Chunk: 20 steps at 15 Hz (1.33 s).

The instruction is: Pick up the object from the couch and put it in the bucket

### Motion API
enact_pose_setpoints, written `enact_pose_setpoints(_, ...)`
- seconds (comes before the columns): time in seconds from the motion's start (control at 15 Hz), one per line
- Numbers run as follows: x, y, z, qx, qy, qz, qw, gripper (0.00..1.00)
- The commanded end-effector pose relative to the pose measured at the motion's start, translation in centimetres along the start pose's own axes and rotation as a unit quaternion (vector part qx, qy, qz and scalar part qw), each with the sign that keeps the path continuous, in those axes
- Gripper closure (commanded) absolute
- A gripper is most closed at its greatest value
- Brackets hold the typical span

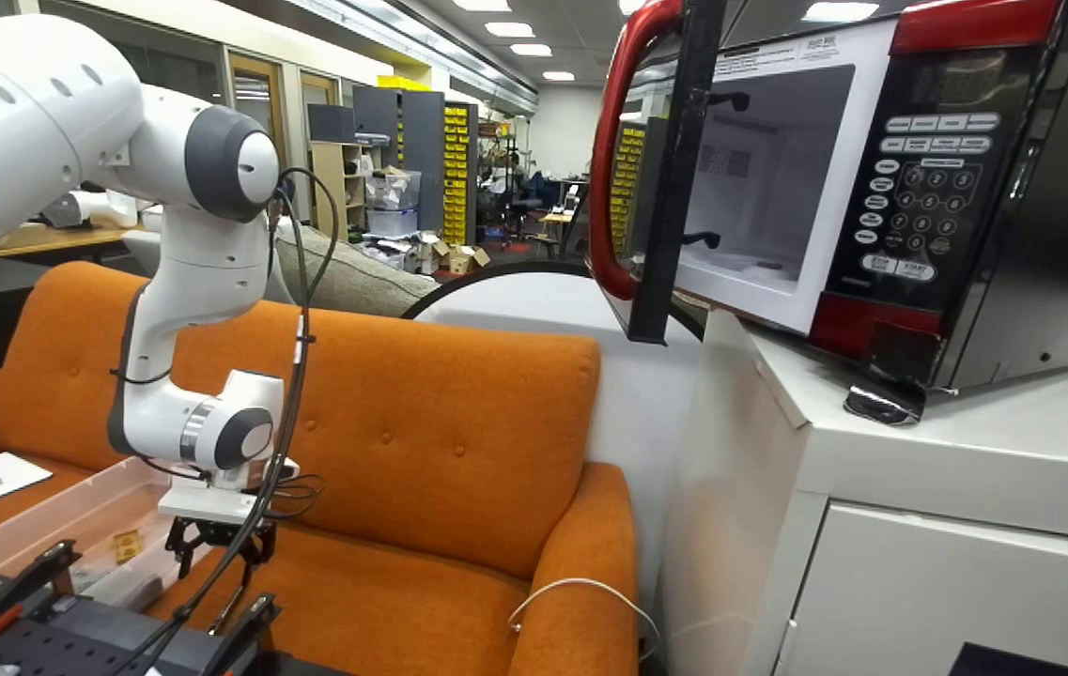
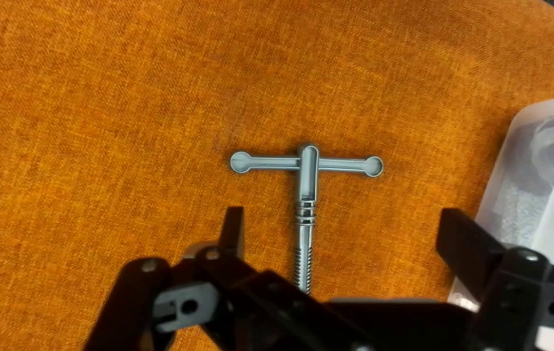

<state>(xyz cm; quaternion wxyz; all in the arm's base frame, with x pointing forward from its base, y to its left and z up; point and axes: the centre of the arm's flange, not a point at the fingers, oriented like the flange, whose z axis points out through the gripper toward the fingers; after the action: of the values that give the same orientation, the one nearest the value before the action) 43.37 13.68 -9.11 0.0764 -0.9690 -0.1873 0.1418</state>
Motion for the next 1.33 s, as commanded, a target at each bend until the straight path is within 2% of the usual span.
enact_pose_setpoints(0.0, 0.0, 0.0, 0.0, 0.0, 0.0, 0.0, 1.0, 0.0)
enact_pose_setpoints(0.07, 0.3, 0.0, 0.6, -0.004, 0.006, -0.001, 1.0, 0.0)
enact_pose_setpoints(0.2, 0.8, -0.3, 1.9, 0.011, 0.0, -0.006, 0.9999, 0.0)
enact_pose_setpoints(0.47, 2.0, -1.5, 5.6, 0.017, -0.017, -0.022, 0.9995, 0.0)
enact_pose_setpoints(0.73, 3.3, -2.1, 8.4, 0.0, -0.02, -0.035, 0.9992, 0.0)
enact_pose_setpoints(1.2, 4.8, -1.3, 9.9, -0.03, -0.016, -0.048, 0.9983, 0.0)
enact_pose_setpoints(1.27, 4.8, -1.1, 10.2, -0.032, -0.017, -0.047, 0.9982, 0.03)
